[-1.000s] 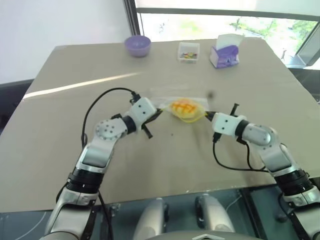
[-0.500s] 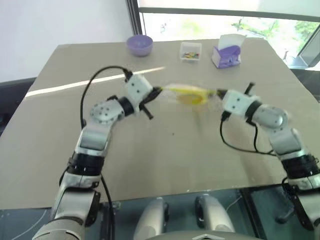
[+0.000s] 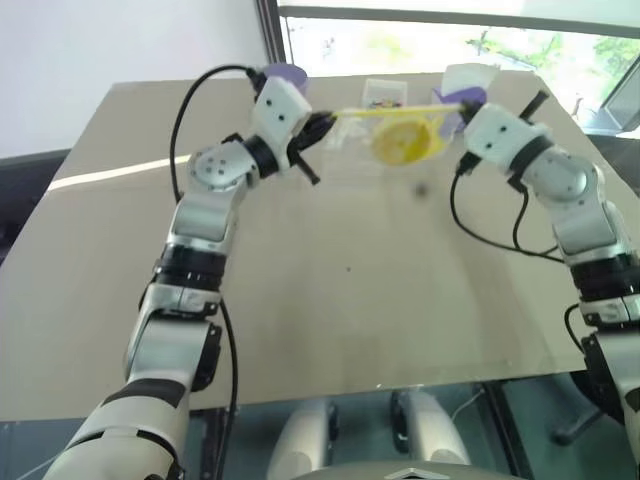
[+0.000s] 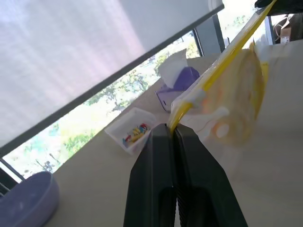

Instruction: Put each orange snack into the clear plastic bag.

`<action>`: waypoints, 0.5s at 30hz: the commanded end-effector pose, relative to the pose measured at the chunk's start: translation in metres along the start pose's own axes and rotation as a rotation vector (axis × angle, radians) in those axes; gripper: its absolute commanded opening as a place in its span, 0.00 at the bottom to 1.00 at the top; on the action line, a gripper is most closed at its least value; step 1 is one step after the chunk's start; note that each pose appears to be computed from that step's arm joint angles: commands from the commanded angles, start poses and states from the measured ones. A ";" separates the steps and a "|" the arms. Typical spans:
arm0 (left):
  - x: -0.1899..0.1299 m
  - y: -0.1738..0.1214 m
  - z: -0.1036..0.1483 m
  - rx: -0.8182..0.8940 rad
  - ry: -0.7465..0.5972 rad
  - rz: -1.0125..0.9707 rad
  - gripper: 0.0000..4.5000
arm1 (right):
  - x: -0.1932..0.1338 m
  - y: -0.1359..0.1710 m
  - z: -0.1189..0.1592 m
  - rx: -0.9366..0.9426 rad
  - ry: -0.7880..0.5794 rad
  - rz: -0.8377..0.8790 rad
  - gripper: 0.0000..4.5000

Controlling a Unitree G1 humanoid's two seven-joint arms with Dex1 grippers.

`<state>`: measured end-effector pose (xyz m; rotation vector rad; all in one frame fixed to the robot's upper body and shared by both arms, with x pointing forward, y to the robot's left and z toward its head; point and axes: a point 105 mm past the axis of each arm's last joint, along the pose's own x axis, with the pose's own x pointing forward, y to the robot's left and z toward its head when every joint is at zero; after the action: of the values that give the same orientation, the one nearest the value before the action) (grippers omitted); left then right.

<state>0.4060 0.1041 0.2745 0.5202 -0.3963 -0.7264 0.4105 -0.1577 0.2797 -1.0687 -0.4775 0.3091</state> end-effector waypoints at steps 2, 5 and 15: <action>-0.020 -0.003 -0.018 0.000 0.033 0.010 0.00 | -0.032 0.020 -0.039 0.074 0.132 0.080 0.02; -0.023 -0.025 -0.027 0.006 0.067 -0.100 0.00 | -0.039 0.038 -0.036 0.122 0.120 0.163 0.02; 0.000 0.046 0.002 0.058 -0.005 0.208 0.00 | -0.010 -0.040 -0.043 0.054 0.133 -0.196 0.02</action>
<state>0.4225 0.0947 0.2825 0.5653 -0.4257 -0.6737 0.4237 -0.1660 0.2793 -1.0042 -0.4614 0.2589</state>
